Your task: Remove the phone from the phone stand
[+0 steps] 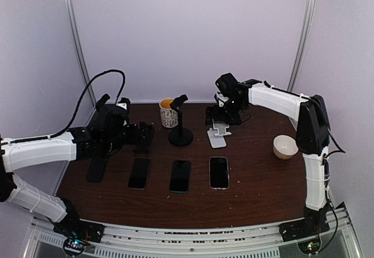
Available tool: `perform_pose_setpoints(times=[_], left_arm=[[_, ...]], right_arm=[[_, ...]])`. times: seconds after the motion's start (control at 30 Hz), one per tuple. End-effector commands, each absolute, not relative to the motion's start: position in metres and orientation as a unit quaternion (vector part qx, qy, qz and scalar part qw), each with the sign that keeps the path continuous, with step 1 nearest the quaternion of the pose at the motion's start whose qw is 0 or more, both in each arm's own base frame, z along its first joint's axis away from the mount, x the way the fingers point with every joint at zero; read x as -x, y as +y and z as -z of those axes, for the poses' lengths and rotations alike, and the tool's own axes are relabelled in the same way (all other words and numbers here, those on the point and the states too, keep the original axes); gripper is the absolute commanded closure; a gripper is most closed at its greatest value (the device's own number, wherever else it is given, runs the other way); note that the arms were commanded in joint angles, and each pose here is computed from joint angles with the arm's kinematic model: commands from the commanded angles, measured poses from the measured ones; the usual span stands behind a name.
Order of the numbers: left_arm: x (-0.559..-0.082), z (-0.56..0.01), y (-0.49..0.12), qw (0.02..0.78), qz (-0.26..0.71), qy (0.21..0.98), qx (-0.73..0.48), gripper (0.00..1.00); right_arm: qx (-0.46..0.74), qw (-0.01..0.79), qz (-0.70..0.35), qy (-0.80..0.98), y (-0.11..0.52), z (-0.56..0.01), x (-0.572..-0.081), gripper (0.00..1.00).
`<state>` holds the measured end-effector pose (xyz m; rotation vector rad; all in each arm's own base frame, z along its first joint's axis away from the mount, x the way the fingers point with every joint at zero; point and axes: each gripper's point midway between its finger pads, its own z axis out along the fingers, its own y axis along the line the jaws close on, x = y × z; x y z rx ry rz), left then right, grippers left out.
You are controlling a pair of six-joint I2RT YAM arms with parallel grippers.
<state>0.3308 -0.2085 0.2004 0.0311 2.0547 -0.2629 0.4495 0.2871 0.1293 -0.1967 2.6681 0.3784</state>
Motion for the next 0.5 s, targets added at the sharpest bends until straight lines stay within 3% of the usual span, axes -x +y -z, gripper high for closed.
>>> perform_pose_setpoints(times=[0.0, 0.47], left_arm=[[-0.337, -0.227, -0.206, 0.535, 0.111, 0.838, -0.010, 0.02], [-0.359, -0.266, -0.203, 0.534, 0.056, 0.841, -0.062, 0.02]], right_arm=[[0.072, 0.265, -0.168, 0.947, 0.291, -0.172, -0.456, 0.00], [0.074, 0.429, -0.187, 0.881, 0.243, -0.288, -0.441, 0.00]])
